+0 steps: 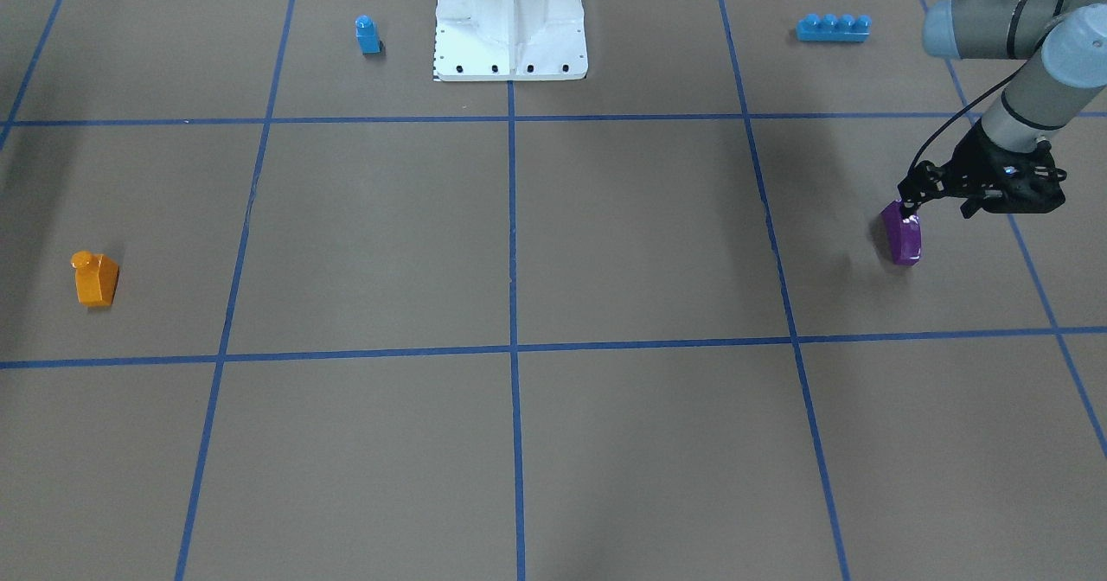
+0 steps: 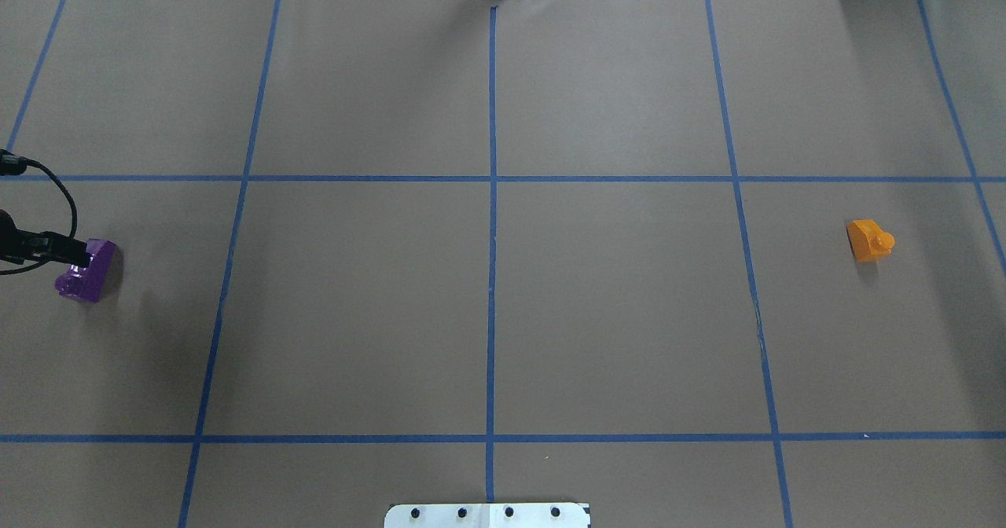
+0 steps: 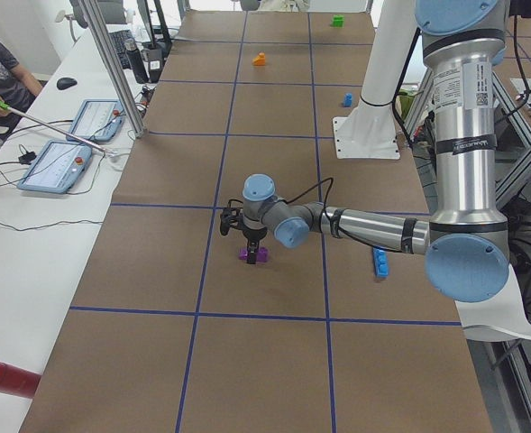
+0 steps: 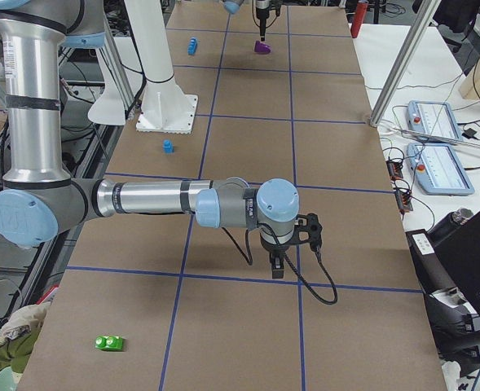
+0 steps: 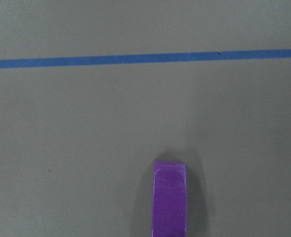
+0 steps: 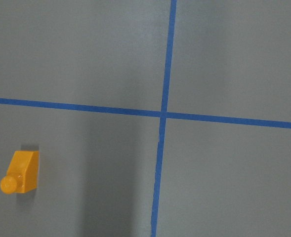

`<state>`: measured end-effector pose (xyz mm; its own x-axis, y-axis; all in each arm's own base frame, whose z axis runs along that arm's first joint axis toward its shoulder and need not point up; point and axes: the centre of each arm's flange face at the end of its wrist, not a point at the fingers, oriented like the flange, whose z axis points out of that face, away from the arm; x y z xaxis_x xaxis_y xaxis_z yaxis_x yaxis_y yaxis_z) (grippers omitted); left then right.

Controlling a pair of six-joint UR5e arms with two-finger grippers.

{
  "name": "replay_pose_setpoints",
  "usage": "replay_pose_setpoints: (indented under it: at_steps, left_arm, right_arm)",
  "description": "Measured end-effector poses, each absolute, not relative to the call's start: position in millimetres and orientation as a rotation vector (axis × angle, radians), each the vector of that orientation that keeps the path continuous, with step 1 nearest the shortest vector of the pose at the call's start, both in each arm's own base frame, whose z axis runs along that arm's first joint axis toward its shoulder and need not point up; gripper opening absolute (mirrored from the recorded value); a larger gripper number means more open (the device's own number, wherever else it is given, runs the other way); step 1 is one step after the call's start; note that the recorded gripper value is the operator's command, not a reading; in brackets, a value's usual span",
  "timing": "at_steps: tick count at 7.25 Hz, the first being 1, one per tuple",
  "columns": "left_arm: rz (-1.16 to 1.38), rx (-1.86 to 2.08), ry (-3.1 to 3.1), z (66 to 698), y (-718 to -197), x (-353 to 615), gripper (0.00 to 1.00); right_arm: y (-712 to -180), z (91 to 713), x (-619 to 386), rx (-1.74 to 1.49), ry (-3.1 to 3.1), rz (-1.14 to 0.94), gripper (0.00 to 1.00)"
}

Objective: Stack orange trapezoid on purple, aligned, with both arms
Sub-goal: 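Close the left gripper on the purple block and lift it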

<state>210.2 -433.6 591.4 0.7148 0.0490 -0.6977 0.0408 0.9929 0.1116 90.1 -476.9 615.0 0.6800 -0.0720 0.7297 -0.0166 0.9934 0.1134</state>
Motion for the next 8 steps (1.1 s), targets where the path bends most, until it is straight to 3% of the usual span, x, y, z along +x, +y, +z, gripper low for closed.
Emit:
replay_pose_setpoints:
  at_steps: [1, 2, 4, 5, 8]
  left_arm:
    - [0.013, 0.121, 0.781, 599, -432, 219, 0.83]
    - [0.022, 0.116, 0.784, 601, -429, 228, 0.55]
    - [0.040, 0.105, 0.782, 604, -424, 239, 0.10]
    - [0.046, 0.101, 0.781, 604, -422, 242, 0.00]
    - [0.084, 0.151, 0.823, 564, -419, 240, 0.00]
  right_arm:
    - [-477, 615, 90, 0.114, -0.823, -0.032, 1.00]
    - [-477, 615, 90, 0.114, -0.824, -0.032, 1.00]
    - [-477, 614, 90, 0.115, -0.824, -0.032, 1.00]
    - [-478, 614, 90, 0.115, -0.824, -0.032, 1.00]
    - [-478, 613, 90, 0.117, -0.826, -0.033, 1.00]
